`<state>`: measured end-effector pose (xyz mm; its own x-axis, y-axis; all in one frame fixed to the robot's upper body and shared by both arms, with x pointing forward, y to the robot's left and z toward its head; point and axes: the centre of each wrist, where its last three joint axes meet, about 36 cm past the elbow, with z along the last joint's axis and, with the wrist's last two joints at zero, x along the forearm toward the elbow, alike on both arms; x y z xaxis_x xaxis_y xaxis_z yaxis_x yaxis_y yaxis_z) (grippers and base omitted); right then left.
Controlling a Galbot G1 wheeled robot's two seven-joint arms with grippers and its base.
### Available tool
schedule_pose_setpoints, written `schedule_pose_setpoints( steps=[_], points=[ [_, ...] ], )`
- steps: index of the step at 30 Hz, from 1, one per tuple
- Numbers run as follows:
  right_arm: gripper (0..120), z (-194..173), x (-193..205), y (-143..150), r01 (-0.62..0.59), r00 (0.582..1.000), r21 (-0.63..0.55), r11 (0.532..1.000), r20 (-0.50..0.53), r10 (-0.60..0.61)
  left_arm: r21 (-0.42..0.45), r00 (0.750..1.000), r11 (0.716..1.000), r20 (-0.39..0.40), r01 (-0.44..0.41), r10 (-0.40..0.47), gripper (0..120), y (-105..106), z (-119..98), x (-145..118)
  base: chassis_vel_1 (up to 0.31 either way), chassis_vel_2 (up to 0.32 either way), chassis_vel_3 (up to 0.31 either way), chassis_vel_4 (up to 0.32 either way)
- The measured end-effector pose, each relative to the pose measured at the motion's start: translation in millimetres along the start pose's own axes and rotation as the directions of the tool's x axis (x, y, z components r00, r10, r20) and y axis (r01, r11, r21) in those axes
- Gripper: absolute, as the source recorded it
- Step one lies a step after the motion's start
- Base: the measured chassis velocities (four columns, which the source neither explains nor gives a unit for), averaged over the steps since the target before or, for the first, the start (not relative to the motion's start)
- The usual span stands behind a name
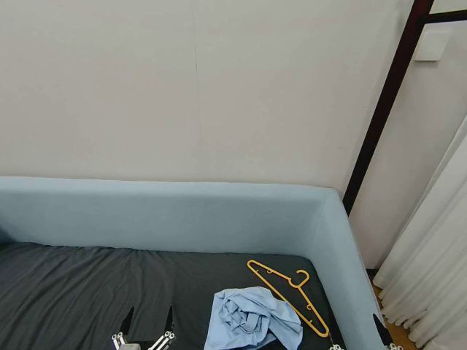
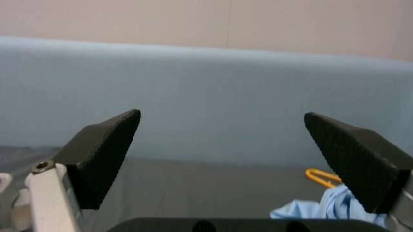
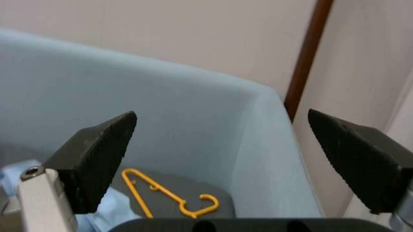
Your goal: Pick up the clothes from the sofa and hang them on the clothes hanger.
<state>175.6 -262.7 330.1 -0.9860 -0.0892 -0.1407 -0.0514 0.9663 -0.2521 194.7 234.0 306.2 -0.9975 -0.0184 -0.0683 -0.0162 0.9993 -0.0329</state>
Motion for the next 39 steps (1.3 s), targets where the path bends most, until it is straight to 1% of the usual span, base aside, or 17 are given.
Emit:
schedule_pose_setpoints(
  steps=[1,8,9,14,15,16,17,19,20,22,24,28,29,31,34,35,39],
  points=[
    [100,6,0,-1,0.034,0.999,0.043,0.998,0.001,-0.034,0.000,1.000,1.000,-0.011,0.002,-0.002,100,1,4,2,0.000,0.000,0.000,0.000],
    [100,22,-5,-10,0.152,0.988,0.175,0.973,-0.002,-0.154,0.003,0.999,1.000,-0.043,0.009,-0.009,100,2,19,13,0.000,0.000,0.000,0.000],
    [100,27,-10,-16,0.189,0.981,0.230,0.955,-0.005,-0.193,0.006,0.998,1.000,-0.055,0.005,-0.005,100,1,24,17,0.000,0.000,0.000,0.000],
    [100,39,-16,-27,0.250,0.966,0.321,0.914,-0.022,-0.257,0.015,0.997,1.000,-0.071,-0.017,0.018,100,-5,31,19,0.000,0.000,0.000,0.000],
    [100,48,-22,-35,0.285,0.954,0.384,0.878,-0.029,-0.297,0.021,0.996,0.999,-0.079,-0.028,0.029,100,-9,34,20,0.000,0.000,0.000,0.000],
    [100,64,-35,-44,0.334,0.932,0.476,0.814,-0.040,-0.359,0.028,0.995,0.999,-0.090,-0.039,0.041,100,-14,36,20,0.000,0.000,0.000,0.000],
    [100,74,-50,-48,0.359,0.916,0.531,0.768,-0.040,-0.400,0.031,0.994,0.999,-0.095,-0.042,0.045,100,-15,36,22,0.000,0.000,0.000,0.000],
    [100,85,-68,-50,0.388,0.894,0.570,0.724,-0.044,-0.445,0.031,0.994,0.999,-0.102,-0.040,0.043,100,-16,36,25,0.000,0.000,0.000,0.000],
    [100,85,-68,-50,0.388,0.894,0.570,0.724,-0.044,-0.445,0.031,0.994,0.999,-0.102,-0.040,0.043,100,-16,36,25,0.000,0.000,0.000,0.000],
    [100,94,-84,-45,0.417,0.875,0.581,0.699,-0.050,-0.481,0.026,0.994,0.999,-0.104,-0.040,0.043,100,-14,35,27,0.000,0.000,0.000,0.000],
    [100,95,-87,-44,0.423,0.871,0.585,0.692,-0.050,-0.489,0.024,0.994,0.999,-0.104,-0.040,0.042,100,-14,35,28,0.000,0.000,0.000,0.000],
    [100,107,-114,-27,0.470,0.815,0.635,0.614,-0.044,-0.578,0.011,0.993,0.999,-0.108,-0.037,0.038,100,-11,33,31,0.000,0.000,0.000,0.000],
    [100,107,-114,-27,0.470,0.815,0.635,0.614,-0.044,-0.578,0.011,0.993,0.999,-0.108,-0.037,0.038,100,-11,33,31,0.000,0.000,0.000,0.000],
    [100,104,-128,-15,0.465,0.794,0.658,0.593,-0.013,-0.608,0.007,0.993,0.999,-0.111,-0.035,0.035,100,-10,33,33,0.000,0.000,0.000,0.000],
    [100,108,-148,7,0.475,0.752,0.698,0.536,-0.005,-0.659,0.002,0.993,1.000,-0.118,-0.025,0.025,100,-7,33,36,0.000,0.000,0.000,0.000],
    [100,108,-148,7,0.475,0.752,0.698,0.536,-0.005,-0.659,0.002,0.993,1.000,-0.118,-0.025,0.025,100,-7,33,36,0.000,0.000,0.000,0.000],
    [100,127,-157,23,0.494,0.726,0.716,0.494,-0.026,-0.688,-0.007,0.993,1.000,-0.119,-0.015,0.014,100,-3,32,37,0.000,0.000,0.000,0.000]
  ],
)
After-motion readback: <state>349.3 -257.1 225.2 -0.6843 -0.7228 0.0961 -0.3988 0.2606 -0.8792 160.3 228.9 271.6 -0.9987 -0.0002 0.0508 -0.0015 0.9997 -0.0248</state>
